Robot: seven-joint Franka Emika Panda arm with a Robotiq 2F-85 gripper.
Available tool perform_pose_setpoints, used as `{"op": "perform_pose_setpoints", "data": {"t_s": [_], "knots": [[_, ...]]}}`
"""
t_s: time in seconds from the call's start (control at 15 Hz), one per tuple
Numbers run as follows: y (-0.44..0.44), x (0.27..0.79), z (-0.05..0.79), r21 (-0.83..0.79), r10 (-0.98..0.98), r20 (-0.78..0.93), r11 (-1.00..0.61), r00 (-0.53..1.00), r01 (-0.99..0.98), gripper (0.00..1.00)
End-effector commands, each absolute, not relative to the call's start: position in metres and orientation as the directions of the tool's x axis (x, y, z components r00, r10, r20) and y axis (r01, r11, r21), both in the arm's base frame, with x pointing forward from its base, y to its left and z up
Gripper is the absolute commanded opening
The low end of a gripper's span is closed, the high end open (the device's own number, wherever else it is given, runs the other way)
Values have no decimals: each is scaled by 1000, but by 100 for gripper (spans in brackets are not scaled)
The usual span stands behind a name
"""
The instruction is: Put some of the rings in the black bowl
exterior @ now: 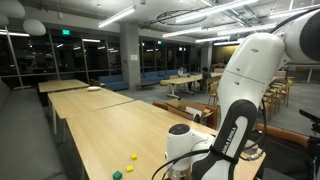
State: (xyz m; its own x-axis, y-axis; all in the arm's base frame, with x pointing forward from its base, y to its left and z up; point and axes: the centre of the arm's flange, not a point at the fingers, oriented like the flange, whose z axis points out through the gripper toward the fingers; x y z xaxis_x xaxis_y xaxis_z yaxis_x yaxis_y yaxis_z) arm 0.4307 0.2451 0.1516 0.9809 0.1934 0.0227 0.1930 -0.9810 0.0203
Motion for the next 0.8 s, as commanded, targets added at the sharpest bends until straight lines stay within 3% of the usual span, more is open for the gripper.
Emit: {"op": "perform_pose_setpoints", "data": {"t_s": [0.0, 0.73], "knots": [[204, 438, 187, 32, 97, 78, -995, 992, 95, 21], [-21, 487, 266, 21, -311, 214, -946, 926, -323, 22]]}}
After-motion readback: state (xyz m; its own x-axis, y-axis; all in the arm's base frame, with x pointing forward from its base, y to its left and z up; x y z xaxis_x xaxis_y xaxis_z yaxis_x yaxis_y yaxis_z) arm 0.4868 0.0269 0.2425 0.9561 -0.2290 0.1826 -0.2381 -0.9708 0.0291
